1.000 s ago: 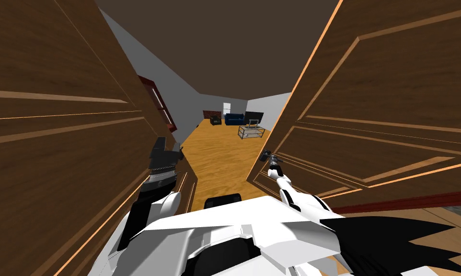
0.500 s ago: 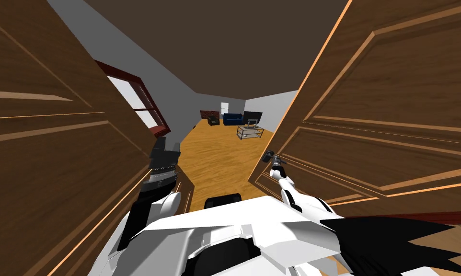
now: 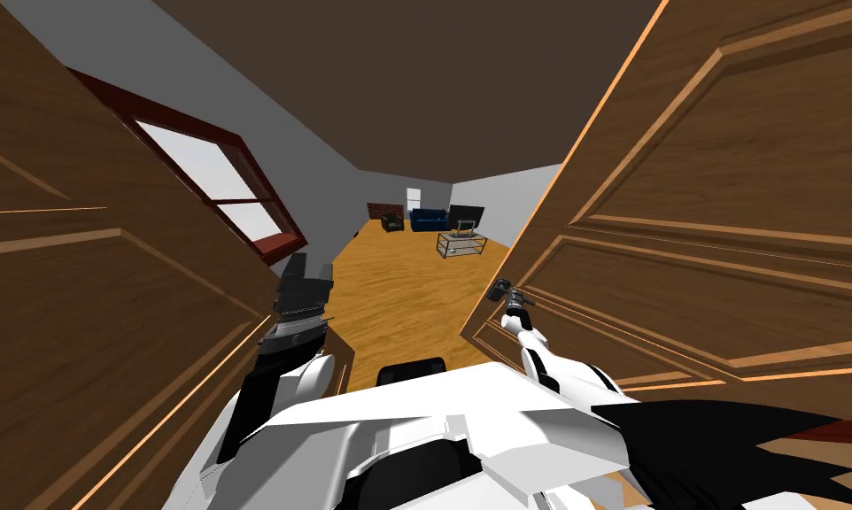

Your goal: Push the door open

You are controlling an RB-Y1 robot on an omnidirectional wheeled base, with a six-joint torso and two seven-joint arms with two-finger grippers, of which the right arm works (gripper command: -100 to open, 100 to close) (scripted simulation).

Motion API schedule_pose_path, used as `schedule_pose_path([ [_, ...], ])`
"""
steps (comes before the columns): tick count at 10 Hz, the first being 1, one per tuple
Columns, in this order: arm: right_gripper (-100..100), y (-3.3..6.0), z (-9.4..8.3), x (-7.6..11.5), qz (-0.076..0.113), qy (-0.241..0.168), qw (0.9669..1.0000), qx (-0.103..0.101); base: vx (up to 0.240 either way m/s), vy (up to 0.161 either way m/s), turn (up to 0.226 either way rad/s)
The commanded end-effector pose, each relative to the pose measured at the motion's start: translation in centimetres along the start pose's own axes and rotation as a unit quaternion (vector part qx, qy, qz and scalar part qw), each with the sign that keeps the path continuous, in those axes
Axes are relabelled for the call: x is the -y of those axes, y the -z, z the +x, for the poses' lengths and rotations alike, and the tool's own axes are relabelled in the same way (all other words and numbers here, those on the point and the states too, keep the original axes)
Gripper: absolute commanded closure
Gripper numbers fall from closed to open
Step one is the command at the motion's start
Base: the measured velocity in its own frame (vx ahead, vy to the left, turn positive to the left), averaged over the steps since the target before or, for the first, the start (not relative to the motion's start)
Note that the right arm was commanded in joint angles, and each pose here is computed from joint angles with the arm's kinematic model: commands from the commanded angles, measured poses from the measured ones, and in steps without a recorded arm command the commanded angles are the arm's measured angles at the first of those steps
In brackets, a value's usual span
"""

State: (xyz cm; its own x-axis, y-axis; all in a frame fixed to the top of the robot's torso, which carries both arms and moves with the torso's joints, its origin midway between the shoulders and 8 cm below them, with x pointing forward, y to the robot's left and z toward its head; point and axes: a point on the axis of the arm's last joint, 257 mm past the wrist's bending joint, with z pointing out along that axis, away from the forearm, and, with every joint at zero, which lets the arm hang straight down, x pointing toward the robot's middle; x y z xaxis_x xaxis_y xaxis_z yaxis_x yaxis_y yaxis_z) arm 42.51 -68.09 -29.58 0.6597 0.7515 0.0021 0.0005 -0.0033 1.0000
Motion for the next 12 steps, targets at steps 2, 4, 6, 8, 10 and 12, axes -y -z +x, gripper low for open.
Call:
schedule_pose_path([
  [2, 100, 0.09, -1.4, -0.3, -0.001, 0.002, 0.9999, 0.011, 0.051, 0.012, -0.028],
  [4, 100, 0.13, -2.1, -0.3, -0.001, 0.002, 0.9998, 0.019, 0.167, 0.019, -0.064],
  [6, 100, 0.21, -3.2, -0.3, -0.001, 0.001, 0.9996, 0.029, 0.195, 0.017, -0.065],
  [8, 100, 0.28, -4.0, -0.3, -0.001, 0.001, 0.9993, 0.037, 0.14, -0.002, -0.042],
  [10, 100, 0.52, -4.0, 0.0, 0.002, 0.001, 0.9993, 0.038, 0.136, -0.002, -0.045],
  [12, 100, 0.71, -5.9, -0.2, 0.001, 0.001, 0.9984, 0.056, 0.17, -0.041, -0.047],
])
